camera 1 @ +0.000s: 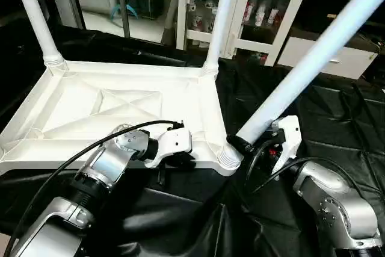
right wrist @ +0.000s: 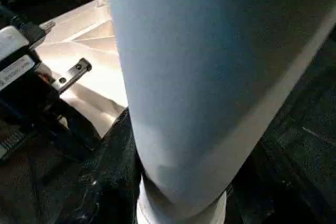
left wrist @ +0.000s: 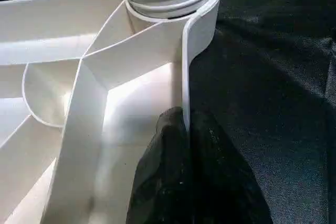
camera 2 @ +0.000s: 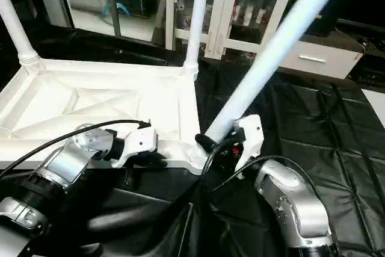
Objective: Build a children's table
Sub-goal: Insert table leg to table base
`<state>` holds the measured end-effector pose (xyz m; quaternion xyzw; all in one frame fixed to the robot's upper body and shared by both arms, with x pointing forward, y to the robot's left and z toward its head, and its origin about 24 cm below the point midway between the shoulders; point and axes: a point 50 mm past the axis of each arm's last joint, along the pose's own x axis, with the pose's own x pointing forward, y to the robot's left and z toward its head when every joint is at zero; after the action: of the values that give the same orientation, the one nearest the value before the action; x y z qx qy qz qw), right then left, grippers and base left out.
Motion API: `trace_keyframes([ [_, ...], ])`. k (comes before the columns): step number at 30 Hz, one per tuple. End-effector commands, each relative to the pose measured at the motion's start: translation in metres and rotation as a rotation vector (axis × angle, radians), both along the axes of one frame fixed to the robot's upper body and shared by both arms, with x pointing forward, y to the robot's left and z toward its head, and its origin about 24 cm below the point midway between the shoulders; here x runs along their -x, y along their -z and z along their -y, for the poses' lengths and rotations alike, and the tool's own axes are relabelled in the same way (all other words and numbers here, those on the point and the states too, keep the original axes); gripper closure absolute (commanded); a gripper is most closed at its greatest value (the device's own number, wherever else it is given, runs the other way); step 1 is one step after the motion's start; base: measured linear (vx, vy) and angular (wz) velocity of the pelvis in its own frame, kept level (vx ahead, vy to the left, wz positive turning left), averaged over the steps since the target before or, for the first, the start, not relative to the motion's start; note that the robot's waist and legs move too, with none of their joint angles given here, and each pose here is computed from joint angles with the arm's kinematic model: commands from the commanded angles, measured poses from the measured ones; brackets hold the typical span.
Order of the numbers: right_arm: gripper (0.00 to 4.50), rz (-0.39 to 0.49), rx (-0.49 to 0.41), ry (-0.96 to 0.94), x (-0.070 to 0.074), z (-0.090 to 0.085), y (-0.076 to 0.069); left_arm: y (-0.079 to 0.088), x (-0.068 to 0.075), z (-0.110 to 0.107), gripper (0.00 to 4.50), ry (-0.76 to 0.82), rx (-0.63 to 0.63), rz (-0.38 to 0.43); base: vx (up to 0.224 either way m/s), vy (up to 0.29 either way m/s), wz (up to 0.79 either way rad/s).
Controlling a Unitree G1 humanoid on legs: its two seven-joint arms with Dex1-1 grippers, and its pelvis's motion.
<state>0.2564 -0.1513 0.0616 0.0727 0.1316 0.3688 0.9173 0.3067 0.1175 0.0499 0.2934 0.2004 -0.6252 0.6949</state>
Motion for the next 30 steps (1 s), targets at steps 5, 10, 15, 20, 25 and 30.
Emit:
trace_keyframes([
  [5, 2.64, -0.19, 0.158, -0.124, 0.014, -0.01, 0.034, 0.011, 0.002, -0.005, 4.5, -0.029, -0.059, -0.03, 0.0, 0.0, 0.0],
  [10, 2.64, -0.21, 0.253, -0.141, 0.007, -0.008, 0.037, 0.011, 0.002, -0.006, 4.5, -0.029, -0.062, -0.033, 0.0, 0.0, 0.0],
  [15, 2.64, -0.25, 0.266, -0.126, 0.003, -0.008, 0.039, 0.011, 0.003, -0.006, 4.5, -0.03, -0.061, -0.034, 0.0, 0.0, 0.0],
  [20, 2.65, -0.281, 0.302, -0.085, 0.005, -0.004, 0.055, 0.01, 0.003, -0.006, 4.5, -0.034, -0.056, -0.033, 0.0, 0.0, 0.0],
  [25, 2.65, -0.263, 0.293, -0.056, 0.006, -0.003, 0.056, 0.01, 0.002, -0.006, 4.5, -0.037, -0.052, -0.029, 0.0, 0.0, 0.0],
  [30, 2.65, -0.247, 0.297, -0.039, 0.005, -0.002, 0.057, 0.01, 0.002, -0.005, 4.5, -0.042, -0.047, -0.03, 0.0, 0.0, 0.0],
])
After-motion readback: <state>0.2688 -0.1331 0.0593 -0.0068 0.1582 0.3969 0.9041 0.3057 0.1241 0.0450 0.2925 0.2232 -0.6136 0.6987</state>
